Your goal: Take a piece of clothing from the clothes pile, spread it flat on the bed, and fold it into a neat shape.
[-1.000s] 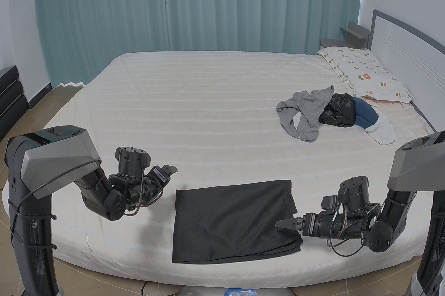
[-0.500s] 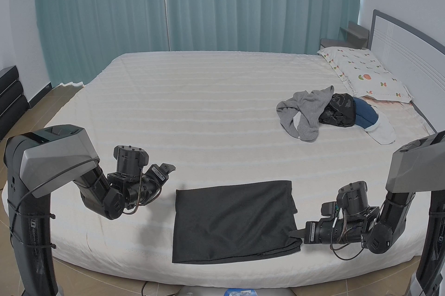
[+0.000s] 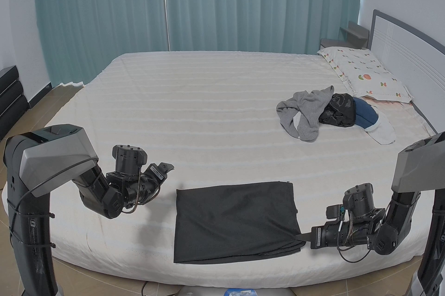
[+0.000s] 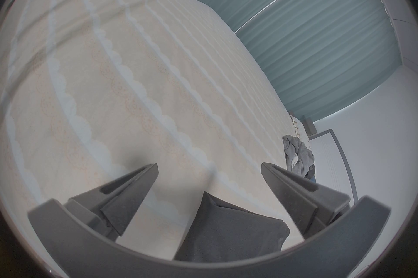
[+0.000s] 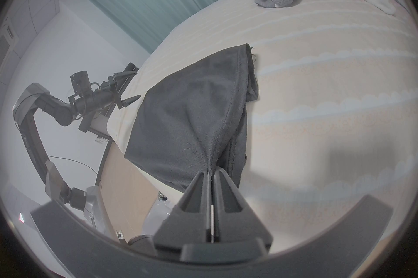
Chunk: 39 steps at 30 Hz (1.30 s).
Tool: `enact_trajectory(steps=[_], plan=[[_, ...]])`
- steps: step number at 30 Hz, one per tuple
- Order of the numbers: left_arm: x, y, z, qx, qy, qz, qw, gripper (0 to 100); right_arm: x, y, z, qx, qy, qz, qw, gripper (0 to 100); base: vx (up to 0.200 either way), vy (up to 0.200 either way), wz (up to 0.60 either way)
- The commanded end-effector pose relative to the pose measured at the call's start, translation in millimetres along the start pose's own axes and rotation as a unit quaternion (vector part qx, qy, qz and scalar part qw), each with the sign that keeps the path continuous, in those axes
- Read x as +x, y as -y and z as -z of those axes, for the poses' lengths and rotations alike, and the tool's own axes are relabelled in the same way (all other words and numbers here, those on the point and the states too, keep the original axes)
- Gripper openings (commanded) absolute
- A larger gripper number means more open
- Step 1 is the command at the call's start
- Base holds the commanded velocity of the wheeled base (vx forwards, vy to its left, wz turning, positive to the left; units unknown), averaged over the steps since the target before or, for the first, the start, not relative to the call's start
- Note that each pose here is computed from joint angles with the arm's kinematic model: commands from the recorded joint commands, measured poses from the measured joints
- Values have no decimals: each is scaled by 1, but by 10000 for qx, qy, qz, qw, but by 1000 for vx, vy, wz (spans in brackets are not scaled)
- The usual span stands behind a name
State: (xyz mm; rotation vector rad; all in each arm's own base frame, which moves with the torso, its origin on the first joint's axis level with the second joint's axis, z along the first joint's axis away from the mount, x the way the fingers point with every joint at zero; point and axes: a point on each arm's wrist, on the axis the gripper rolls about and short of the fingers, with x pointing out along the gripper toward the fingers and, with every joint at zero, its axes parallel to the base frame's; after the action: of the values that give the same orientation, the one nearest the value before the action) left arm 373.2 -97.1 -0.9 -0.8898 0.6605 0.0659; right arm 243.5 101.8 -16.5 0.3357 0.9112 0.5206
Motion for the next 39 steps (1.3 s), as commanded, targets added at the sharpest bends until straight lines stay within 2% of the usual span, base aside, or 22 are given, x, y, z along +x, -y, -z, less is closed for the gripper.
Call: enact_trajectory(steps=[1,3,4,9,14,15,17,19,21,22,25,30,39], plan=[[0,-1,0,-9,-4,-7,10000,100,-1,5,2,-49,-163,115,9998,0,0,0,0],[0,-1,0,-1,-4,-7,10000,100,-2,7,2,-37,-206,158,9997,0,0,0,0],[0,-1,0,-1,-4,-7,10000,100,-2,8,2,-32,-209,176,9996,100,0,0,0],[1,0,0,-1,0,0,10000,100,-1,10,2,-98,-207,189,9996,100,0,0,0],[1,0,0,-1,-7,4,10000,100,5,14,-19,-73,175,152,9997,100,0,0,0],[1,0,0,-1,-2,11,10000,100,11,16,-31,2,358,125,9993,100,0,0,0],[2,0,0,-1,-7,4,10000,100,20,18,-39,164,464,86,9988,100,0,0,0],[3,-1,2,7,-30,-8,10000,100,40,19,-55,580,703,-6,9958,100,0,0,0],[3,-1,2,7,-30,-8,10000,100,40,19,-55,580,703,-6,9958,100,0,0,0],[3,-1,2,7,-44,-17,10000,100,57,23,-75,1095,1032,-36,9886,100,0,0,0],[4,-2,3,7,-53,-30,10000,100,69,26,-88,1472,1208,-152,9816,100,0,0,0],[5,-3,5,16,-65,-40,10000,100,83,30,-104,1600,1431,-259,9763,100,0,0,0],[6,-3,5,16,-76,-43,10000,100,86,34,-106,1637,1412,-221,9761,100,0,0,0]])
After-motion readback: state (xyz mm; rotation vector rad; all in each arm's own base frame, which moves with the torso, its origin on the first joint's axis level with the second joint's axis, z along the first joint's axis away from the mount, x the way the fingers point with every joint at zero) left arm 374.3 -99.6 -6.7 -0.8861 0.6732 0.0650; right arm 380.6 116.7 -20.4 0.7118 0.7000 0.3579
